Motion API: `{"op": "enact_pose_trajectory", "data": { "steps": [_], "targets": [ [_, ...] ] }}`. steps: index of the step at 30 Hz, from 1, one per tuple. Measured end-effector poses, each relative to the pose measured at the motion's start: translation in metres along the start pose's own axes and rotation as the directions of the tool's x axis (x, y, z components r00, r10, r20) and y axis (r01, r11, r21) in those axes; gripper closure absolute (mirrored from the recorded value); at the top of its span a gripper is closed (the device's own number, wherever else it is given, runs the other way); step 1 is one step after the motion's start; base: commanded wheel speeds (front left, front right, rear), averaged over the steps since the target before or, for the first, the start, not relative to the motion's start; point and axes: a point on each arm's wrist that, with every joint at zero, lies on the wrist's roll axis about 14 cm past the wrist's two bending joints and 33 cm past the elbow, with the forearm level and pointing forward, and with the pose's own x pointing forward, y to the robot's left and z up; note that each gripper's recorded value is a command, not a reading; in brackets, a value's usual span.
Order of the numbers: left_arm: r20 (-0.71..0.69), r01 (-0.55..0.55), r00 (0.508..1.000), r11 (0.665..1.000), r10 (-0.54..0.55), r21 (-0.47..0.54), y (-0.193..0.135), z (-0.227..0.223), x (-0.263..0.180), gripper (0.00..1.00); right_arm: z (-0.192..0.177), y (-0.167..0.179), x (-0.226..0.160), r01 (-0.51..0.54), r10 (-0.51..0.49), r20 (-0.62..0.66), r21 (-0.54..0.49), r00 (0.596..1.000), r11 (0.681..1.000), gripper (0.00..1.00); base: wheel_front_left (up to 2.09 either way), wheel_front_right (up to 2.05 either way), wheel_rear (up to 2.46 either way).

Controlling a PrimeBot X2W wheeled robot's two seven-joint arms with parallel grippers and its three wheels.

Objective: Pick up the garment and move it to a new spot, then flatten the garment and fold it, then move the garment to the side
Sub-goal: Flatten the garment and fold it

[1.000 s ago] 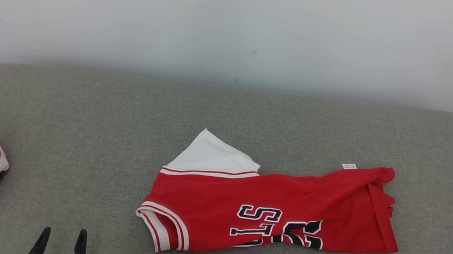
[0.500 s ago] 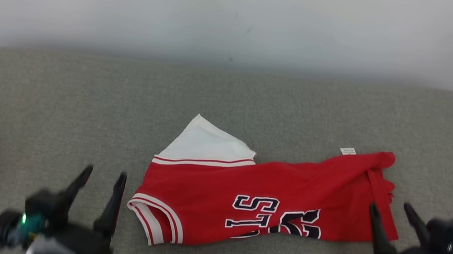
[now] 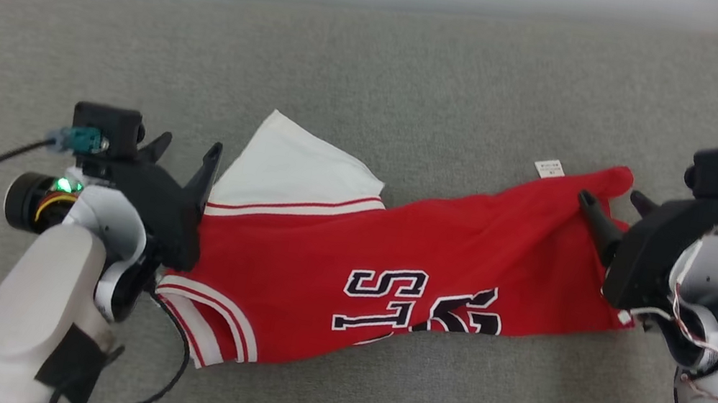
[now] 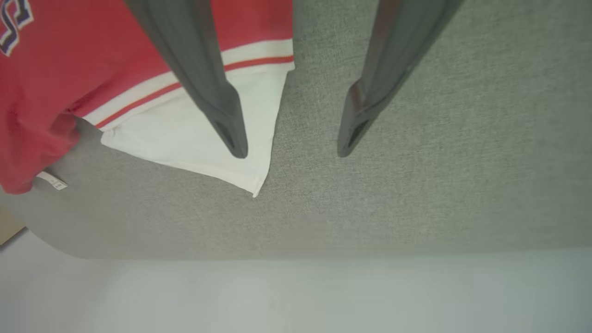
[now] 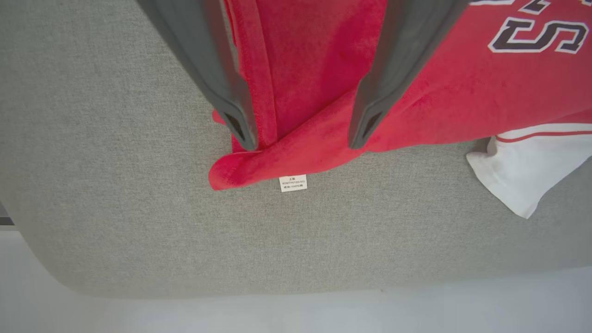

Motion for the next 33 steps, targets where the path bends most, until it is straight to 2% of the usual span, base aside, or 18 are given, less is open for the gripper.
{"op": "enact_pose_trajectory", "data": {
  "steps": [9,15,20,29,30,31,32,33],
  "targets": [
    [-0.124,0.054,0.991,0.998,-0.051,0.015,-0.013,-0.019,0.052,0.0,-0.003,-0.019,0.028,0.046,-0.045,-0.044,0.003,0.998,0.999,0.0,0.0,0.0,0.0],
    [-0.166,0.075,0.984,0.996,-0.066,0.052,-0.019,-0.028,0.068,0.0,-0.011,-0.026,0.033,0.06,-0.06,-0.06,0.004,0.996,0.998,0.0,0.0,0.0,0.0],
    [-0.187,0.072,0.981,0.99,-0.049,0.121,-0.021,-0.029,0.079,0.0,-0.016,-0.029,0.034,0.065,-0.065,-0.066,-0.001,0.996,0.998,0.0,0.0,0.0,0.0],
    [-0.261,0.084,0.965,0.985,-0.042,0.15,-0.019,-0.044,0.091,0.0,-0.016,-0.033,0.039,0.067,-0.068,-0.073,-0.013,0.995,0.998,0.0,0.0,0.0,0.0],
    [-0.269,0.085,0.962,0.984,-0.041,0.154,-0.018,-0.044,0.093,0.08,-0.016,-0.034,0.04,0.067,-0.068,-0.074,-0.013,0.995,0.998,0.0,0.0,0.0,0.0],
    [-0.277,0.086,0.96,0.984,-0.04,0.156,-0.018,-0.045,0.094,0.52,-0.015,-0.034,0.041,0.067,-0.068,-0.076,-0.014,0.995,0.998,0.0,0.0,0.0,0.0],
    [-0.286,0.088,0.957,0.983,-0.04,0.158,-0.017,-0.047,0.095,0.86,-0.015,-0.034,0.043,0.067,-0.069,-0.083,-0.016,0.994,0.998,0.0,0.0,0.0,0.0],
    [-0.296,0.089,0.954,0.984,-0.04,0.155,-0.016,-0.048,0.096,1.0,-0.016,-0.035,0.044,0.069,-0.07,-0.094,-0.017,0.993,0.998,0.0,0.0,0.0,0.0]
  ]
}}
